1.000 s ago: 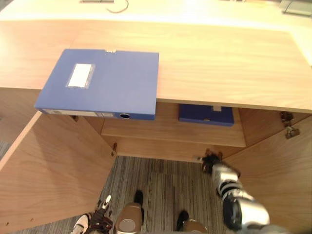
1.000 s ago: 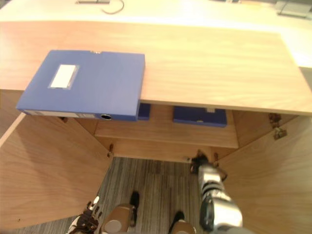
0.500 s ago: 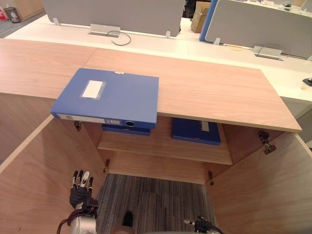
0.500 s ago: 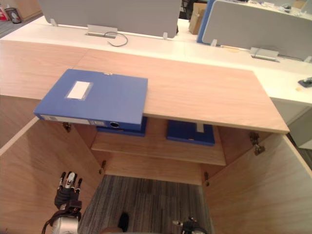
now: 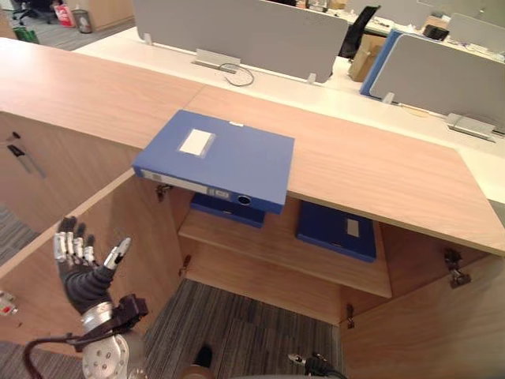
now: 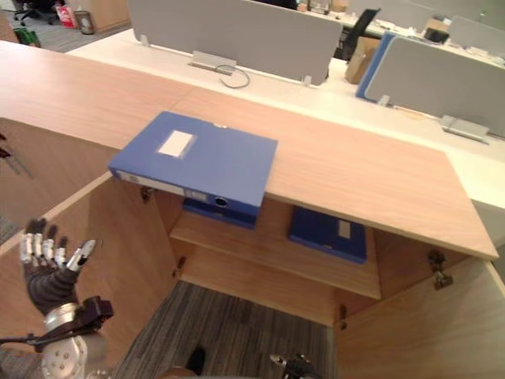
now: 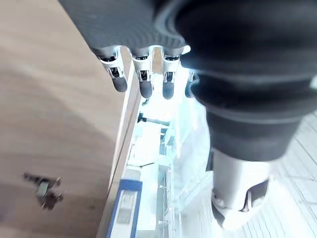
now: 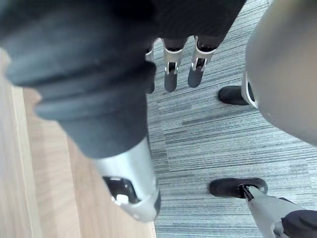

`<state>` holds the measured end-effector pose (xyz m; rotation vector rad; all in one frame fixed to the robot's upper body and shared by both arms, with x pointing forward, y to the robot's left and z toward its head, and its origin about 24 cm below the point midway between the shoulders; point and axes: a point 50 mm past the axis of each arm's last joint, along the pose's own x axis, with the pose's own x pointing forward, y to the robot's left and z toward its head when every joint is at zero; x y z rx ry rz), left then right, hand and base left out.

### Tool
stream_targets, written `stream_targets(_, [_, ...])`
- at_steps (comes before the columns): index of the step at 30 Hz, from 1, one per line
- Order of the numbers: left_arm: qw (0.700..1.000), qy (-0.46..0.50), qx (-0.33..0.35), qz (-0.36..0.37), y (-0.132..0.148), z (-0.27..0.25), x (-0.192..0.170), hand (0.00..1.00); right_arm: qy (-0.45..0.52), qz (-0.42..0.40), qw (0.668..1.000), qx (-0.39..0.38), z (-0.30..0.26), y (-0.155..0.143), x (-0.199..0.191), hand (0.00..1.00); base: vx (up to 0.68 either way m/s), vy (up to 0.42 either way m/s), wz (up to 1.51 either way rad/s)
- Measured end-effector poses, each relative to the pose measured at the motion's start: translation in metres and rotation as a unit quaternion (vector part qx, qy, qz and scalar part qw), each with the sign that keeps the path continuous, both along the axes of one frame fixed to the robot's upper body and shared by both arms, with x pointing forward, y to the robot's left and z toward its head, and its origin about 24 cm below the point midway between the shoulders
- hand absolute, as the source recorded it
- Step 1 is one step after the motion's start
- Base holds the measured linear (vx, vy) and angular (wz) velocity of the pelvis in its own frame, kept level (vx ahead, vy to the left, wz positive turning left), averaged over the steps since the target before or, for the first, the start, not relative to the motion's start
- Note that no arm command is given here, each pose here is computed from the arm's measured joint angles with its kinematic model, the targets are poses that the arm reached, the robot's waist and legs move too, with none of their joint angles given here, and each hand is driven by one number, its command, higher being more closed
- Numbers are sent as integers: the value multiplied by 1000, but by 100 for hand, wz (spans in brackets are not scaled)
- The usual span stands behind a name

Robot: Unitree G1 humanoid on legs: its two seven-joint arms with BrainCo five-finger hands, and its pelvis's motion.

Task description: Walk over to the cabinet, pick up the folder, carry it to the office cabinet, place the folder inside the office cabinet, then close the office cabinet door

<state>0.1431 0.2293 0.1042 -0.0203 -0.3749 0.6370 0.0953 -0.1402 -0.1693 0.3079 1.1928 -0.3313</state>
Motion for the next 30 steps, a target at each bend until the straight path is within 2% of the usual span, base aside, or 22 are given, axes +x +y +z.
stream_targets(4, [983,-11,164,77,-2,31,-8,0,-9,6,1000,-3,1,0,2,0,-26,-5,3])
stream_targets(7, [963,-46,239,115,-4,54,-13,0,-7,5,1000,-3,0,0,1,0,0,0,0])
stream_targets(10, [953,-60,270,125,-7,60,-12,0,-2,13,1000,-4,0,1,-1,0,33,-13,-8])
stream_targets(14, [930,-86,347,89,-15,73,-2,0,-3,28,1000,-8,0,0,2,0,10,-24,-20])
stream_targets(16, [908,-97,401,74,-18,80,3,0,-3,31,999,-12,0,-3,3,0,-1,-32,-23])
stream_targets(19, [856,-89,507,52,-21,82,20,0,-6,34,999,-20,0,-12,5,0,-10,-35,-24])
stream_targets(22, [816,-51,575,22,-18,72,39,0,-9,53,998,-35,1,-22,5,0,-20,-15,-24])
stream_targets(27, [762,-8,647,-14,-15,62,55,0,-8,59,997,-48,1,-33,4,0,-37,-4,-15])
stream_targets(30, [744,-2,667,-36,-16,58,60,0,-5,51,997,-51,1,-39,0,0,-52,8,-3])
